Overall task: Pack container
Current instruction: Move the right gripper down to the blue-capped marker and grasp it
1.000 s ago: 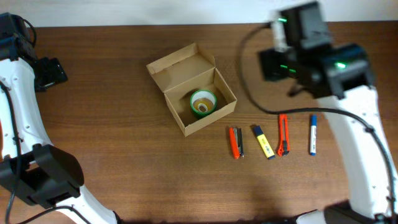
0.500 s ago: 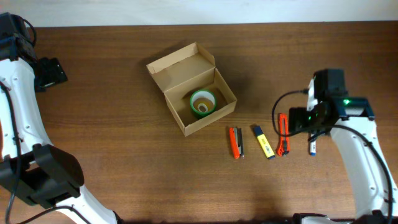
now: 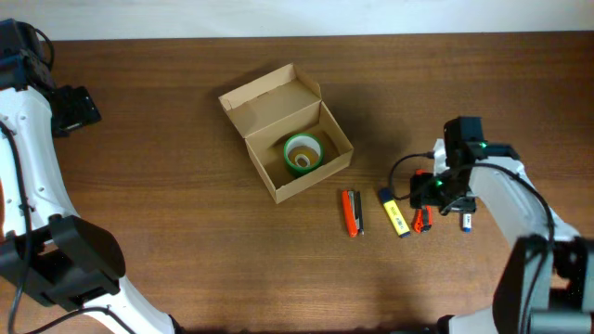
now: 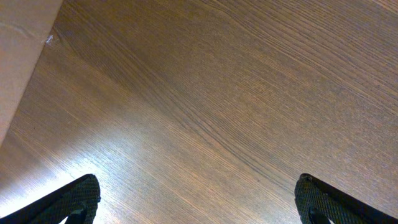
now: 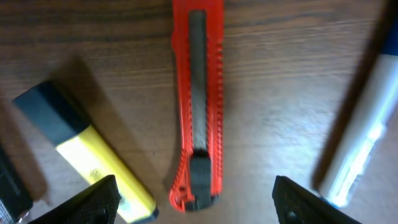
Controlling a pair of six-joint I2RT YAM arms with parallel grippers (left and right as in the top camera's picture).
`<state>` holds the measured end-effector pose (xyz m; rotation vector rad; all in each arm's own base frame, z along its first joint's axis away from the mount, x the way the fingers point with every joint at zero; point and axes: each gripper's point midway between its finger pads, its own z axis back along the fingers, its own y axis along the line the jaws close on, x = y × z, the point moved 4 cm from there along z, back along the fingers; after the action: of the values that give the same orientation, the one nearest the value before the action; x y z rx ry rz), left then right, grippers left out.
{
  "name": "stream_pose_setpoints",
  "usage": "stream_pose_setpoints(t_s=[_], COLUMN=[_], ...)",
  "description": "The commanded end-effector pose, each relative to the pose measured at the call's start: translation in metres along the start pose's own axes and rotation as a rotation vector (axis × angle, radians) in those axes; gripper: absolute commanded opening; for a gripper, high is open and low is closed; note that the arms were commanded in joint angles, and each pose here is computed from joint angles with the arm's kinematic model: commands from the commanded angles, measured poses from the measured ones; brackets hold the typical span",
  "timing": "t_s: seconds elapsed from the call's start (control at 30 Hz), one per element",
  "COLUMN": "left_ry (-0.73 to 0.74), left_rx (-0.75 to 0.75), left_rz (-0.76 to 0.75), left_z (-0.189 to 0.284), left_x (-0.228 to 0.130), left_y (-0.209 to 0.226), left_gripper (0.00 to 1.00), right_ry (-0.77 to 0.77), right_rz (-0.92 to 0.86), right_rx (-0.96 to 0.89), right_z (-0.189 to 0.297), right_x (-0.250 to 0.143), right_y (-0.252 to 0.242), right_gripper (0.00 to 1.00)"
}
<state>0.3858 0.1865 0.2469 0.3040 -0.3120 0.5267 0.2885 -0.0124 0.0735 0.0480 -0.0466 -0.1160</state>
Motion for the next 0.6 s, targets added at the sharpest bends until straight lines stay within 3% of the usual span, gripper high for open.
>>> stream_pose_setpoints(t_s=[0.0, 0.27, 0.57], left_ry=[-0.020, -0.019, -0.020], left_rx=[0.002, 0.002, 0.002], left_rz=[-0.011, -0.011, -0.011], left_z=[0.009, 0.009, 0.009], left_x=[0.000, 0.000, 0.000], left_y=[0.003, 0.003, 0.003], left_gripper=[1.00, 1.00, 1.00], right_ry=[0.002, -0.015, -0.042], right_rz=[-0.013, -0.052, -0.212], right_rx=[0.027, 0.025, 0.047], right_z=[-0.004, -0.001, 0.009], right_x=[0.001, 0.004, 0.006], right_y=[0.001, -0.010, -0.068], right_gripper=[0.80, 0.80, 0.79])
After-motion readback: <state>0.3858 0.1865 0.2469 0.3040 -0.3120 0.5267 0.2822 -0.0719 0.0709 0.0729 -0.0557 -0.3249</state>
